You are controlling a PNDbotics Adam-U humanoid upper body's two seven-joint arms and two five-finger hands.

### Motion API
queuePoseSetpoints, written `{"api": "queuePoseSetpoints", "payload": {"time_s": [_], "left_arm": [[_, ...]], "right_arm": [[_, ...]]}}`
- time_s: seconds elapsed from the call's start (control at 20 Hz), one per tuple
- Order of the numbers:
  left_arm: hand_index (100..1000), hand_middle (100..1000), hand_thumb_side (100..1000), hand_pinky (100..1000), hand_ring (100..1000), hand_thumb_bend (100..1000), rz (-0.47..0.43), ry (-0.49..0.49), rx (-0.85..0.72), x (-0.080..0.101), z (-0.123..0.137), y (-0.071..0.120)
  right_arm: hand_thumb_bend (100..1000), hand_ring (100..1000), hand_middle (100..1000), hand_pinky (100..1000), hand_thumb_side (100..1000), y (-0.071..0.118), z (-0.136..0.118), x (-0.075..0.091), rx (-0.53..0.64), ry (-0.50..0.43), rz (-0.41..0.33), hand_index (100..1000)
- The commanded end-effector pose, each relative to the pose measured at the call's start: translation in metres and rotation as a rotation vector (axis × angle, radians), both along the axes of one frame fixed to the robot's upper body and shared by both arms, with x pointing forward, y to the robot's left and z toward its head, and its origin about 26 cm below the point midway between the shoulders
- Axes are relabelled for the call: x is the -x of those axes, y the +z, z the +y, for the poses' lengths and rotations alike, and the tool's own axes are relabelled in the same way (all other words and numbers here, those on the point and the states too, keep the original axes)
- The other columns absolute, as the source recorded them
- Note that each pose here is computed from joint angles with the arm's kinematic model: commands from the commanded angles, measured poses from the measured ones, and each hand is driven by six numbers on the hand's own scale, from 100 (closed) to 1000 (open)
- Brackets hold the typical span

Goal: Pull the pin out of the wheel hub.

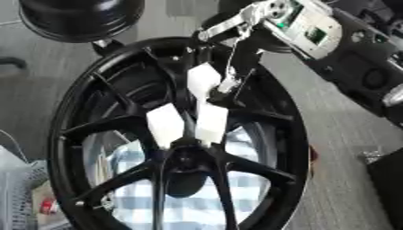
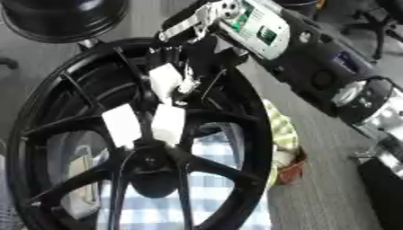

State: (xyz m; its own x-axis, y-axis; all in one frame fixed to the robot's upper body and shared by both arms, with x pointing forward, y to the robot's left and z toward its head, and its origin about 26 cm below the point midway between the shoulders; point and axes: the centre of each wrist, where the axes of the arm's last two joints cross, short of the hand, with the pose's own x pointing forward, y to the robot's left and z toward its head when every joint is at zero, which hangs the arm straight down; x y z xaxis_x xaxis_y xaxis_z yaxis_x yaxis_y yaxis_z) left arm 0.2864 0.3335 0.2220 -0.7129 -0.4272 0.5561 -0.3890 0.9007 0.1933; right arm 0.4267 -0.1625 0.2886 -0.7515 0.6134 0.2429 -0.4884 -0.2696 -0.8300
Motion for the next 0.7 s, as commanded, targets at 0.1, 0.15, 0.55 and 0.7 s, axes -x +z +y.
{"api": "queuePoseSetpoints", "payload": {"time_s": [0.1,0.15,0.55,0.7], "left_arm": [[881,734,736,770,875,307,-0.035,0.003,-0.007,0.0025,0.0010,0.0100],[881,734,737,770,875,307,-0.034,0.004,-0.006,0.0025,0.0012,0.0098],[881,734,737,770,876,308,-0.036,0.009,-0.004,0.0027,0.0017,0.0096],[881,734,737,771,876,308,-0.038,0.009,-0.004,0.0027,0.0019,0.0099]], "right_arm": [[405,807,744,842,194,0.0132,-0.0005,0.0016,-0.013,-0.004,-0.016,786],[388,806,736,843,186,0.0126,-0.0011,0.0012,-0.012,-0.009,-0.014,778],[192,778,620,839,155,0.0115,-0.0014,-0.0002,-0.019,-0.019,0.000,686],[159,771,588,838,134,0.0123,-0.0003,0.0005,-0.023,-0.013,0.002,660]]}}
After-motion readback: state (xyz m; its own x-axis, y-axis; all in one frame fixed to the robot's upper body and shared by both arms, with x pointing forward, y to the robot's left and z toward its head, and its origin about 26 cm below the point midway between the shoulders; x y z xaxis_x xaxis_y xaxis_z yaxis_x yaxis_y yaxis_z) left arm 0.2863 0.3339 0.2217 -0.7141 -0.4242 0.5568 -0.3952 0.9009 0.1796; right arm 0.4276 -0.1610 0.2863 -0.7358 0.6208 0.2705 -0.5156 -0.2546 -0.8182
